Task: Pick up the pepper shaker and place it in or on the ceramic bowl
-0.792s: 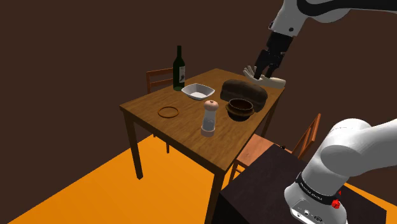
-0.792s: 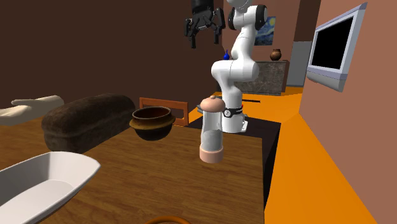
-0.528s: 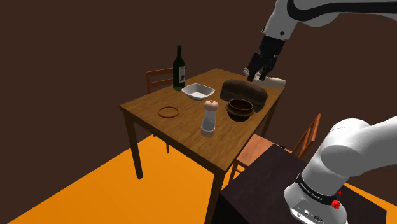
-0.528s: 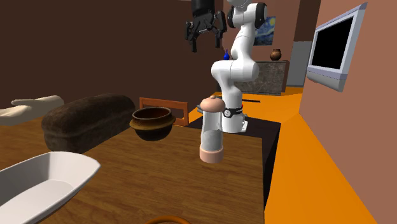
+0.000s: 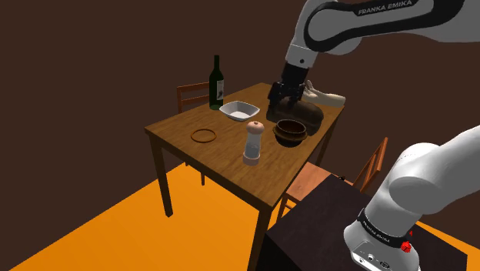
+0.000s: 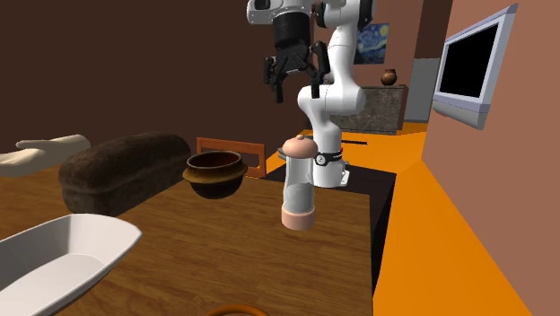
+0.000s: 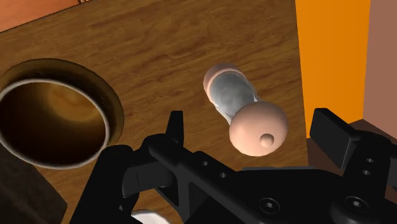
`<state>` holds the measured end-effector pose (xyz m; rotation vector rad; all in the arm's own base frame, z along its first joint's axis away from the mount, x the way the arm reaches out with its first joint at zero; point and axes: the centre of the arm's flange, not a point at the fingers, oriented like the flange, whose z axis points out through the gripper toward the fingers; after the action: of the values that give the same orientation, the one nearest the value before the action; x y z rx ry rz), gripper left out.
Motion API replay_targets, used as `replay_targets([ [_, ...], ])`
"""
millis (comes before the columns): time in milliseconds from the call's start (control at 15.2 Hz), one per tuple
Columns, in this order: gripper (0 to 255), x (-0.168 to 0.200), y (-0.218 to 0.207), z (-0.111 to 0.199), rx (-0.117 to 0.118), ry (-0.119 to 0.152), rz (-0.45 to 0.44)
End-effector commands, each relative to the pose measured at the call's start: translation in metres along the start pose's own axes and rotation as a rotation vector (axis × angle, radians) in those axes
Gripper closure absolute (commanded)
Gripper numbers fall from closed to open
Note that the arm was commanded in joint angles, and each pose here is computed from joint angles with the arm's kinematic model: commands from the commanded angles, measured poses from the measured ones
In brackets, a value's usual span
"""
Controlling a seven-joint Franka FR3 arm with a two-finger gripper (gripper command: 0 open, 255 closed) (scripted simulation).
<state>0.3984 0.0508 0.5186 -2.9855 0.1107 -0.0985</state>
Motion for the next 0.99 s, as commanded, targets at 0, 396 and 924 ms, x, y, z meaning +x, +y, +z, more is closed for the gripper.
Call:
replay_targets([
  [0,0,0.016,-0.012,0.018,0.005,-0.005,0.014],
  [396,0,0.046,-0.034,0.066,0.013,-0.018,0.038],
  [924,0,0.045,-0.035,0.095,0.013,-0.018,0.038],
])
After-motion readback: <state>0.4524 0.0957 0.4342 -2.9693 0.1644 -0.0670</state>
